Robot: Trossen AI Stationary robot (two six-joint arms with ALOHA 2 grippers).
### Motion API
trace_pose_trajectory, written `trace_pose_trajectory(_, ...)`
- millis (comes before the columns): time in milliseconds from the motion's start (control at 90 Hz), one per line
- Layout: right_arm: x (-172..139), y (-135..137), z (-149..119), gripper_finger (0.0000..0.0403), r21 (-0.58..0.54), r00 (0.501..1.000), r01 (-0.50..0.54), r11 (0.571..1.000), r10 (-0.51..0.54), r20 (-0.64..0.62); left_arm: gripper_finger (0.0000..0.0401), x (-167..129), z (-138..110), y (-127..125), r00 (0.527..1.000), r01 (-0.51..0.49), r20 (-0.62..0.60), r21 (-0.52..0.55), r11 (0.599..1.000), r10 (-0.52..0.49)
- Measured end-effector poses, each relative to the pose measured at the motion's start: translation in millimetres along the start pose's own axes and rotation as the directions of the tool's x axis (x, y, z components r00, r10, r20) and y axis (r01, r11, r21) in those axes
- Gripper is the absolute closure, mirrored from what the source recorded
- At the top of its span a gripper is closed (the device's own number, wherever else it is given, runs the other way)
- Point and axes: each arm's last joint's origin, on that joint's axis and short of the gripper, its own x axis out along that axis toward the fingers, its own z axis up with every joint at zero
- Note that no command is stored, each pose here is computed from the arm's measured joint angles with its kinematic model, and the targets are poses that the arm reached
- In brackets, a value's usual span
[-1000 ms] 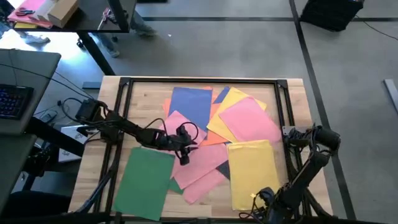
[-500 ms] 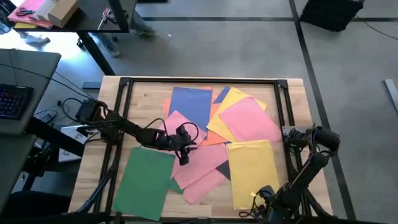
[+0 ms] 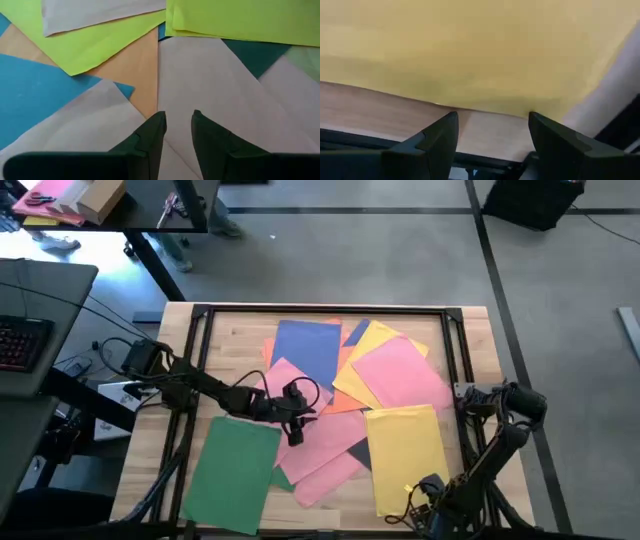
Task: Organize paper
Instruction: Stack the yellow paper on top of the other yellow paper to the bottom right of the table
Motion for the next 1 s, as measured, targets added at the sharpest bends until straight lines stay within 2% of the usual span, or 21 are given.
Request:
trace_pose_trajectory(156, 0, 5, -10, 0.0179, -0.025, 0.993, -0.062, 0.998, 0.059, -0.101, 0.0316, 0, 0, 0, 1.000, -0.001, 0.000, 0.000, 1.000, 0.001)
trace_pose_trajectory(278, 10, 4, -8, 0.0179, -0.027, 0.993, -0.056, 0.998, 0.053, -0.107, 0.0316, 0, 0, 0, 1.000, -0.001, -0.003, 0.003, 1.000, 0.001)
trace_pose_trajectory(778, -3, -18, 13, 0.0179, 0.040, 0.992, 0.105, 0.994, -0.108, 0.067, 0.0316, 0, -2, 0, 1.000, -0.005, -0.015, 0.007, 1.000, 0.005)
trace_pose_trajectory(1000, -8, -19, 12, 0.0179, 0.031, 0.994, 0.093, 0.995, -0.095, 0.061, 0.0316, 0, -2, 0, 1.000, -0.006, -0.015, 0.006, 1.000, 0.006)
